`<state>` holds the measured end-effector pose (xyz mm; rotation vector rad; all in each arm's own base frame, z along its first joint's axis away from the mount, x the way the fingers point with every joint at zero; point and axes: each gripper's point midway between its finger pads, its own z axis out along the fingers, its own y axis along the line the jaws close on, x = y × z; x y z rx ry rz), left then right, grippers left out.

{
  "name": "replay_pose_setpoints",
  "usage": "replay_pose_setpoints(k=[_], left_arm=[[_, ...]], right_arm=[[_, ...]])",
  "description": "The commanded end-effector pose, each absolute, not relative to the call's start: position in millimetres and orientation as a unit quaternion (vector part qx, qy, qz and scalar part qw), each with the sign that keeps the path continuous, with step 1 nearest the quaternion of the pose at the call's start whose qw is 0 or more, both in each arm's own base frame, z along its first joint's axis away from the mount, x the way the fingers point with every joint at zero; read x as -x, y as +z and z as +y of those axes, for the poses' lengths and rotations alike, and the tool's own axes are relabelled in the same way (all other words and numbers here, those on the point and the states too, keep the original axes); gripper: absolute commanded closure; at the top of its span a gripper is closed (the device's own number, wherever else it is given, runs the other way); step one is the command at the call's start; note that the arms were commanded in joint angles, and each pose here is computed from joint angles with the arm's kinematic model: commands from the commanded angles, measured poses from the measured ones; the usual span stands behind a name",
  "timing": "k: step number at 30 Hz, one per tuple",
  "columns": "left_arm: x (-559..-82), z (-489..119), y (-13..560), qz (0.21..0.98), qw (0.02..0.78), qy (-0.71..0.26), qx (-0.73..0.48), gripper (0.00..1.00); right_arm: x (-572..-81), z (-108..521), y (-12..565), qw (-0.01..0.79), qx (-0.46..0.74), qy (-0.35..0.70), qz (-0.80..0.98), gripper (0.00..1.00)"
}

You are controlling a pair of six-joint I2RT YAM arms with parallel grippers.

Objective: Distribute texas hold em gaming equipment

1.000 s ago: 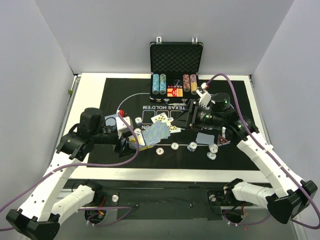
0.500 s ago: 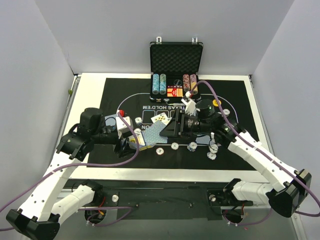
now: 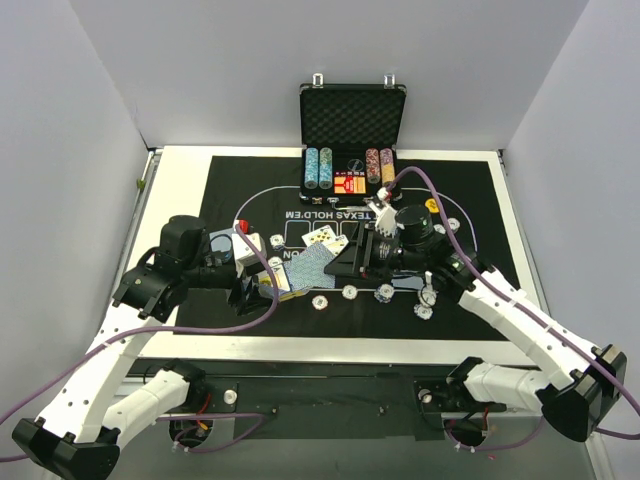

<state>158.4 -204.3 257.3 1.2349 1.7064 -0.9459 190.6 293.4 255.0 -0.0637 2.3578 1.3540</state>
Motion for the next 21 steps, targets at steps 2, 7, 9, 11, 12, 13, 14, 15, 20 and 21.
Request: replay_pose_setpoints(k=[2,7,9,11,12,13,14,15,20,21], left_arm=[[-159,-210,277,0.643,0.434,-0.382,-0.502,1.00],[-159,-211,279,0.642,0.436,-0.382,-0.502,1.00],[-159,-211,279,0.642,0.436,-0.382,-0.502,1.00],[-159,-211,279,0.643,0.435,-0.382,-0.501,1.00],[-159,-211,279,0.642,0.436,-0.382,-0.502,1.00],[-159,-210,278,0.643,0.436,-0.381,-0.502,1.00],[-159,-210,278,0.643,0.436,-0.381,-0.502,1.00],[-159,-211,277,0.643,0.435,-0.382,-0.502,1.00],[-160,-211,279,0.641,0.438,-0.381,-0.501,1.00],[-161,-211,279,0.642,0.438,-0.382,-0.501,1.00]], right_arm=[[-186,296,273,0.216,0.010,0.525,0.823,0.72],[-182,298,278,0.209,0.000,0.544,0.813,0.76],[-180,296,277,0.207,0.000,0.543,0.814,0.77],[-178,294,278,0.208,-0.002,0.544,0.813,0.78],[-176,292,278,0.207,-0.002,0.544,0.813,0.78],[-175,292,280,0.208,-0.002,0.546,0.812,0.78],[-174,291,281,0.208,-0.003,0.547,0.811,0.78],[-173,290,282,0.208,-0.004,0.548,0.810,0.78],[-169,287,286,0.215,-0.001,0.555,0.804,0.73],[-168,287,287,0.215,-0.001,0.556,0.803,0.73]])
